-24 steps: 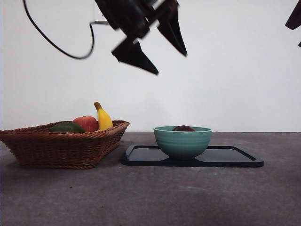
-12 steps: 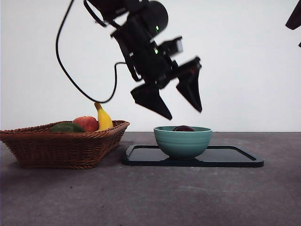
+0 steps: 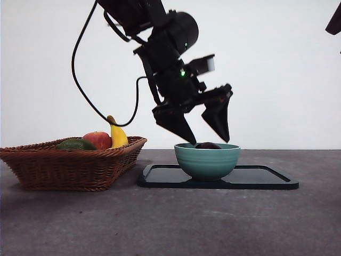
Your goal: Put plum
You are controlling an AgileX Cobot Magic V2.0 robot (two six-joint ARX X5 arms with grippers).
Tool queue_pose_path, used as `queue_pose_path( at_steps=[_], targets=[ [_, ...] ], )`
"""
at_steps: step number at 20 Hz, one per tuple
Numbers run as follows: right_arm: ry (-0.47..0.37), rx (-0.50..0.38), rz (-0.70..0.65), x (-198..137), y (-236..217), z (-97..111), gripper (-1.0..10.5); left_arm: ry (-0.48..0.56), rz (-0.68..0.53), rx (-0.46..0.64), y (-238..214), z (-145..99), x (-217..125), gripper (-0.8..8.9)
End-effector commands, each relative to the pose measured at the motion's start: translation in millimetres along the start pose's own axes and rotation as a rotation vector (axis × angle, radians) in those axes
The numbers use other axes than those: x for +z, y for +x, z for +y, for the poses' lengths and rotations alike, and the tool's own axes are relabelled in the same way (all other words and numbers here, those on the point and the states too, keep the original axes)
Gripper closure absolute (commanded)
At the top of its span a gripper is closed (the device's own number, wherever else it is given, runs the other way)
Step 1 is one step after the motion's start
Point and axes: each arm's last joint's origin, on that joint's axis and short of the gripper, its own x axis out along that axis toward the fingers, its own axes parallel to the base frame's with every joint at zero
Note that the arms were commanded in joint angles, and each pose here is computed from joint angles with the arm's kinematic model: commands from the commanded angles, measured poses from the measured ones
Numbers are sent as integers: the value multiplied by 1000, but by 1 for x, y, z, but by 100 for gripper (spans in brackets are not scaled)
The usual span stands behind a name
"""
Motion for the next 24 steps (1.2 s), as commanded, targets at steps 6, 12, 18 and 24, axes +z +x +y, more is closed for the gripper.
queue_pose_path(
  at_steps=[6,12,18,24],
  targets=[
    [-12,5,-5,2,0,1,743,23,41,-14,25,-4,-6,382],
    [-15,4,-12,2,0,1,743,31,39,-15,25,-5,-6,575],
    [-15,4,-11,2,0,1,743,29,41,-15,18,-5,2,574],
    [-15,4,-11,2,0,1,743,31,-32,0,-31,-2,52,574]
  ],
)
